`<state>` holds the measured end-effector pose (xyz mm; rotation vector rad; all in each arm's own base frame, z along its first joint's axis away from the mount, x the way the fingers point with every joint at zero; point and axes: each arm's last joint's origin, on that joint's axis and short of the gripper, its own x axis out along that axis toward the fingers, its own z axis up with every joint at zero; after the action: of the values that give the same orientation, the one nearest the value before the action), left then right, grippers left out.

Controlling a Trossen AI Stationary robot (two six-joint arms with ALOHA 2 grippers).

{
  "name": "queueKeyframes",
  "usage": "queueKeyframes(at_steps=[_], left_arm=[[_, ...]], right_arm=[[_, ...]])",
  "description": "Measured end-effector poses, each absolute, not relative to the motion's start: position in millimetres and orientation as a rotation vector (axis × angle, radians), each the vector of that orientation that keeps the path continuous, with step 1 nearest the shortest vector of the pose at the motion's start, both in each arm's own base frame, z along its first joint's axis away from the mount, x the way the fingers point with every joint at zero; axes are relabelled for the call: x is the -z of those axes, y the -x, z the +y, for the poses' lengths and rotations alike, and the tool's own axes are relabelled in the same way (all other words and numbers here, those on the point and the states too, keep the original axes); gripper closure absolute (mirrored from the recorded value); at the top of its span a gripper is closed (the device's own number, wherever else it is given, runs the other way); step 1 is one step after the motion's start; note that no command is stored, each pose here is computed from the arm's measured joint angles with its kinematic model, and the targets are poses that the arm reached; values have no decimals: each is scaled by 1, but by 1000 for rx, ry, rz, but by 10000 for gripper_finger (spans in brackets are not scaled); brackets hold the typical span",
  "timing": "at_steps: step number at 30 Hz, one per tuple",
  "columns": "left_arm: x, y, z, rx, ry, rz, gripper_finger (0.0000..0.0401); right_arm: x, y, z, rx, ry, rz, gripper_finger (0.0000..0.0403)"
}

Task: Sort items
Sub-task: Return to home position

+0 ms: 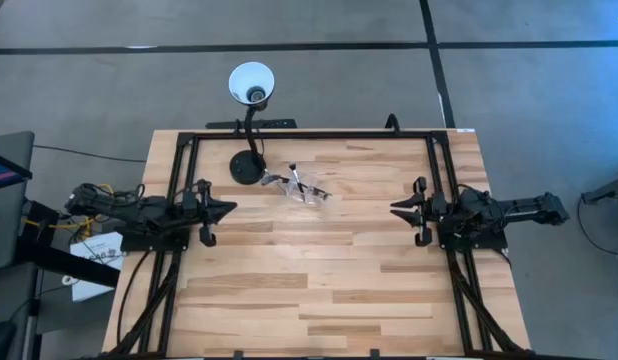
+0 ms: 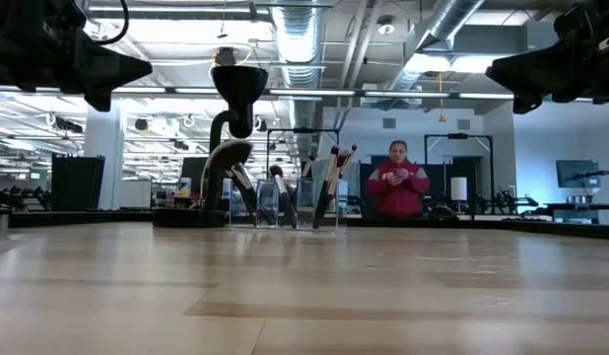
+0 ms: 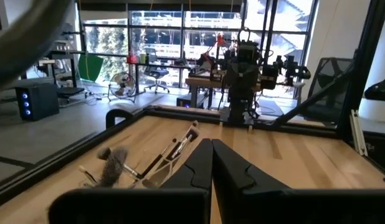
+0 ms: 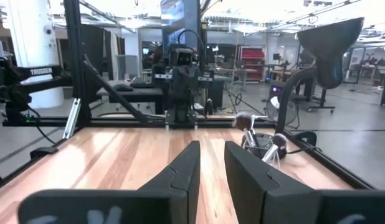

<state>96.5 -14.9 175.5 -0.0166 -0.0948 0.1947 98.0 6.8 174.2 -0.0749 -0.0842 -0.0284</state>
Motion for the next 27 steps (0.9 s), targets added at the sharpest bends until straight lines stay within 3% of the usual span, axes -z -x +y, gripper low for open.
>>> queueKeyframes(at_steps=[27], left_arm=[[-164, -106, -18, -193, -38, 41, 397]], right_arm=[[-174, -98, 7, 27, 76, -84, 338]])
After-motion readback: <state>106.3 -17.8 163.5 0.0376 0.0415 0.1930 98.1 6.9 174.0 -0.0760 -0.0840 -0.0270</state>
